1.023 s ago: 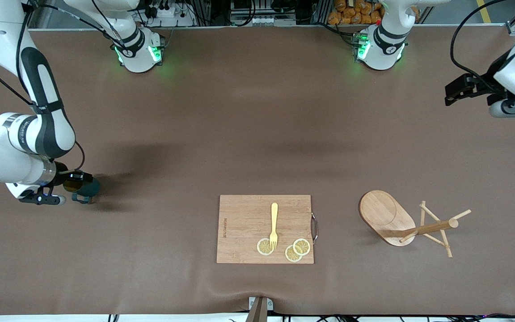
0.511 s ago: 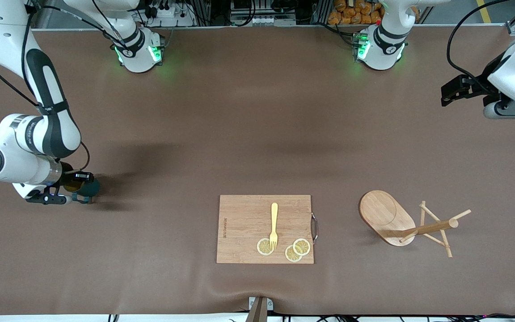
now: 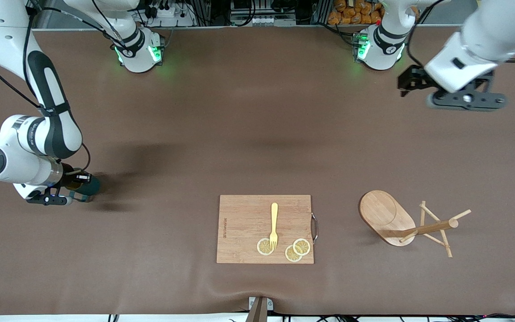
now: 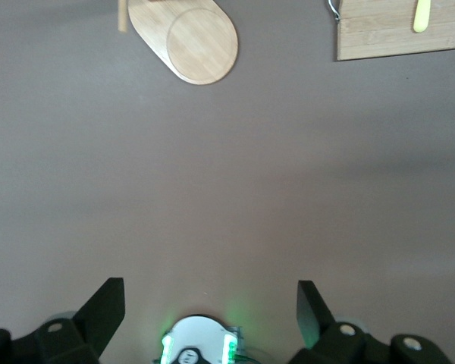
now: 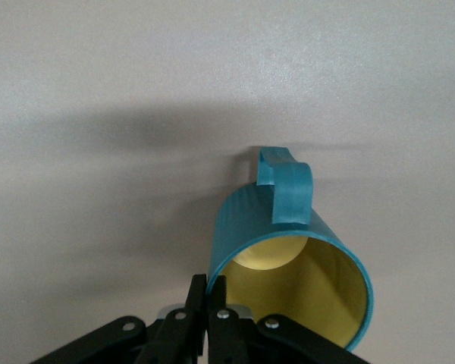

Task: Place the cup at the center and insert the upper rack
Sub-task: 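Lower the right gripper and grasp the teal mug by its rim, then carry the mug with the right gripper while the left gripper approaches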

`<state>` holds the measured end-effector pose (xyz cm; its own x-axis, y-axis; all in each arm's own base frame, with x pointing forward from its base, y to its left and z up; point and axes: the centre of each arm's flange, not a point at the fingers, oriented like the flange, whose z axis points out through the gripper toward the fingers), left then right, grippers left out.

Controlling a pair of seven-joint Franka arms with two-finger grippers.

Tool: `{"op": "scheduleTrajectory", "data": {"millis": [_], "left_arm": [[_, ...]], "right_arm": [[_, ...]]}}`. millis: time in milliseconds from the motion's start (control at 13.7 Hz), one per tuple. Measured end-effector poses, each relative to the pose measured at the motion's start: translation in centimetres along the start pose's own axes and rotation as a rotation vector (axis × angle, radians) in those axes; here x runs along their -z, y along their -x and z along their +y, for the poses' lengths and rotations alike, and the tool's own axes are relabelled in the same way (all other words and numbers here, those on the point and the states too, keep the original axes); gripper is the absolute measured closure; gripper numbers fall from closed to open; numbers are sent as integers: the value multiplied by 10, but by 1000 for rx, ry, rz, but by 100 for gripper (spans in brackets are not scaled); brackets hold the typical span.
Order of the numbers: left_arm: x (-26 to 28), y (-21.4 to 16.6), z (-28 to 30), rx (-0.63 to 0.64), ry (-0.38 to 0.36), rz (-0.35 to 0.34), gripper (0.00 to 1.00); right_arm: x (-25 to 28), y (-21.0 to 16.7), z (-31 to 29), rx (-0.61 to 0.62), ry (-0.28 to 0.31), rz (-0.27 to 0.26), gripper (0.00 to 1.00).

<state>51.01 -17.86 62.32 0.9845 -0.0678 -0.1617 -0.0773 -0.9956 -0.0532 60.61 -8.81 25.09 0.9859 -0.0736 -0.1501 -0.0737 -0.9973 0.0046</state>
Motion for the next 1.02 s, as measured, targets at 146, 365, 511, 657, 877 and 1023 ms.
{"op": "scheduleTrajectory", "data": {"millis": [146, 365, 511, 657, 877, 1023], "left_arm": [[-13, -5, 16, 58, -5, -25, 0], [-25, -16, 13, 91, -5, -53, 0], [-31, -23, 2, 113, -3, -65, 0], [-40, -33, -13, 141, 2, -85, 0], [-58, -45, -10, 133, 4, -114, 0], [-70, -60, -3, 122, 15, -117, 0]], "right_arm": [[1, 0, -2, 3, 0, -2, 96], [9, 0, -16, 17, -1, -26, 96], [25, -1, -31, -10, 0, -43, 96], [38, 1, -56, -68, 6, -50, 96], [51, 9, -115, -183, 13, -52, 96], [52, 18, -160, -263, -12, -67, 96]]}}
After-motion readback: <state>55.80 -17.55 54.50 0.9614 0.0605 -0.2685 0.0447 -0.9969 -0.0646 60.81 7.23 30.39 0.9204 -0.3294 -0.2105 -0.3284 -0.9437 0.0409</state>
